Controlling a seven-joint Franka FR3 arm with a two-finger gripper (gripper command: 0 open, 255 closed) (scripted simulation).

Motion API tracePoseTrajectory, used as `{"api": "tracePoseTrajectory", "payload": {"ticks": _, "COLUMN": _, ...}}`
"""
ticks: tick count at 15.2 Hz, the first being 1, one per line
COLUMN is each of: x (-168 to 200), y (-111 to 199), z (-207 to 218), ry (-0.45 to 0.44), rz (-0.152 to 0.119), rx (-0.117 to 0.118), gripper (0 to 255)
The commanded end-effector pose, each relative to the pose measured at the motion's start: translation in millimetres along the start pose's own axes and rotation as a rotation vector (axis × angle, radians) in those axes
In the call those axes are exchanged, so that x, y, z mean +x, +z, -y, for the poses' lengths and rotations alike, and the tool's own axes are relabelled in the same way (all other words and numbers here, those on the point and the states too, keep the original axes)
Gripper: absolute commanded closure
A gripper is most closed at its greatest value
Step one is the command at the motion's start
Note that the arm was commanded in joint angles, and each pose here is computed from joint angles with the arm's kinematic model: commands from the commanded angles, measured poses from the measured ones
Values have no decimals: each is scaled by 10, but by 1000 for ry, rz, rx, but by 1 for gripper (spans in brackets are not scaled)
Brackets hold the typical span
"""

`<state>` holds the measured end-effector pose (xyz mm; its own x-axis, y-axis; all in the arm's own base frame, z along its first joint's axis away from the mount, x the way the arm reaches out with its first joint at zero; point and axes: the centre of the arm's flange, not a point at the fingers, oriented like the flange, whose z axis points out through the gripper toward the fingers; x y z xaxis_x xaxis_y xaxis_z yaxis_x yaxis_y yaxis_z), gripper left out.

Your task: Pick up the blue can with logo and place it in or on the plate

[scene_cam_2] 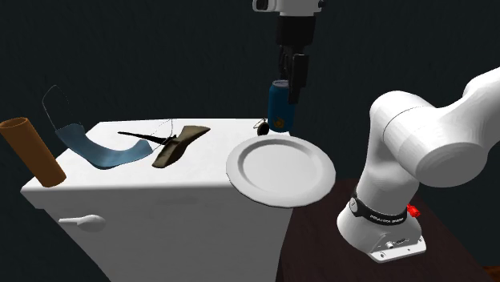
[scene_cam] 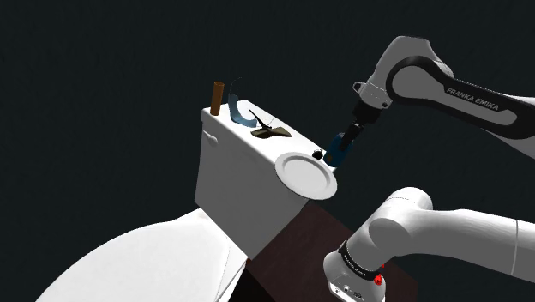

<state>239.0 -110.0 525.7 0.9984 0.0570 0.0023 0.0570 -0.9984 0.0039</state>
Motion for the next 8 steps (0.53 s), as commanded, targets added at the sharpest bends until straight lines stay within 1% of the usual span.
{"api": "tracePoseTrajectory", "payload": {"ticks": 1, "x": 0, "y": 0, "z": 0, "ry": 0, "rz": 0, "rx": 0, "gripper": 0}}
{"api": "tracePoseTrajectory", "payload": {"ticks": 2, "x": 0, "y": 0, "z": 0, "ry": 0, "rz": 0, "rx": 0, "gripper": 255}}
{"api": "tracePoseTrajectory", "payload": {"ticks": 8, "x": 0, "y": 0, "z": 0, "ry": 0, "rz": 0, "rx": 0, "gripper": 255}}
